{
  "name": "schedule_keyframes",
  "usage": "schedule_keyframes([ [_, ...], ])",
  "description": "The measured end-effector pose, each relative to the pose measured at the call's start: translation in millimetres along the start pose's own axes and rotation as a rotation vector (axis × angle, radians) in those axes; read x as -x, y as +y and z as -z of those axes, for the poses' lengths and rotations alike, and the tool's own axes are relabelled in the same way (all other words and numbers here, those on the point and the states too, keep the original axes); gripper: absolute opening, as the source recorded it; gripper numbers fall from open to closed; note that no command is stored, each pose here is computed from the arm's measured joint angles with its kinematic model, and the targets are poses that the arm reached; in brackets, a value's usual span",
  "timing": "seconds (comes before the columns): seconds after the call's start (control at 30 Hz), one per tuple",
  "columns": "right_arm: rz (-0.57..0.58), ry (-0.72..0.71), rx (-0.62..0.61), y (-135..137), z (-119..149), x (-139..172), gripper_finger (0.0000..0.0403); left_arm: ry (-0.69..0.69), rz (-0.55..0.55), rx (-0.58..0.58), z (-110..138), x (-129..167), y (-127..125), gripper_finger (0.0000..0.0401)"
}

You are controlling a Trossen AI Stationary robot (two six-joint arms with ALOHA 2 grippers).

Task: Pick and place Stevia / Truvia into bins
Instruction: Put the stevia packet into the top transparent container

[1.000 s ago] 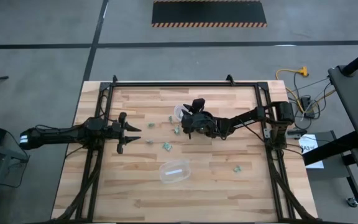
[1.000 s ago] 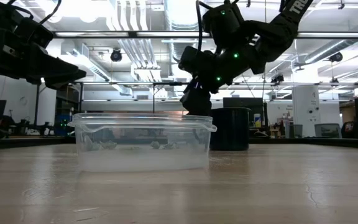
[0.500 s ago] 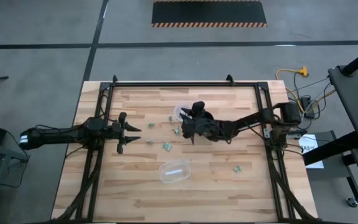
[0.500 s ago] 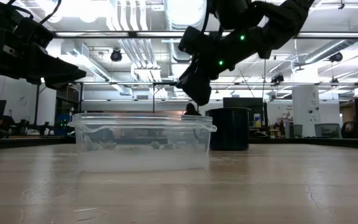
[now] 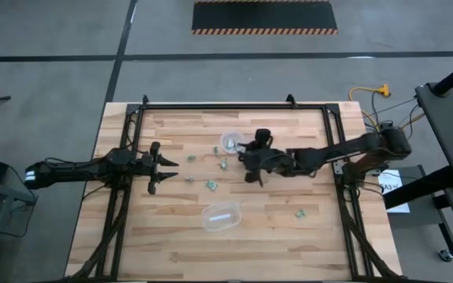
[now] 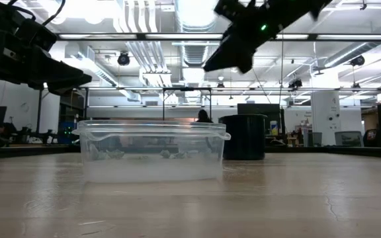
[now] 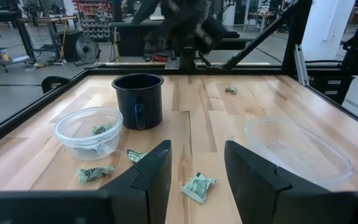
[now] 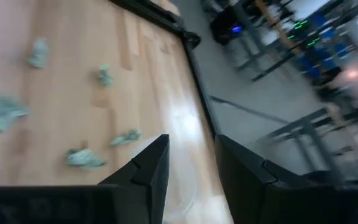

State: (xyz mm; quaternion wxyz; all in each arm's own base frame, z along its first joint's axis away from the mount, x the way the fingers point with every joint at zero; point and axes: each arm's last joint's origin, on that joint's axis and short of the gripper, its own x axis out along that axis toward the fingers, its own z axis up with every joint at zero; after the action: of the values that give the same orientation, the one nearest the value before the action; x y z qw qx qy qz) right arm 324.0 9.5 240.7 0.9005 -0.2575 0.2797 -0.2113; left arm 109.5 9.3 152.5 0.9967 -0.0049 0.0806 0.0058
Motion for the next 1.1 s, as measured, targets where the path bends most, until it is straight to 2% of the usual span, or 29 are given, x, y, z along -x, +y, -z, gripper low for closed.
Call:
schedule_keyframes([
  [0.13,-0.101,0.018,-0.091,-14.2,0.1,27.9,0.0114,0.000,0.000,0.000,0.1,0.0,0.0,0.0132],
  [0.33,-0.366,0.087,-0.252,-31.4,10.0,67.3,0.0107,-0.001,0.000,0.000,0.0,0.0,0.0,0.0132],
  [0.47,-0.516,0.147,-0.307,-35.3,17.3,85.7,0.0103,-0.001,0.000,0.000,0.0,0.0,0.0,0.0132],
  [0.8,-0.647,0.279,-0.272,-14.2,31.5,101.6,0.0103,-0.002,0.000,0.000,-0.1,0.1,0.0,0.0132],
  [1.1,-0.741,0.522,-0.281,3.5,46.7,117.8,0.0089,-0.001,0.000,0.000,0.0,0.1,0.0,0.0132],
])
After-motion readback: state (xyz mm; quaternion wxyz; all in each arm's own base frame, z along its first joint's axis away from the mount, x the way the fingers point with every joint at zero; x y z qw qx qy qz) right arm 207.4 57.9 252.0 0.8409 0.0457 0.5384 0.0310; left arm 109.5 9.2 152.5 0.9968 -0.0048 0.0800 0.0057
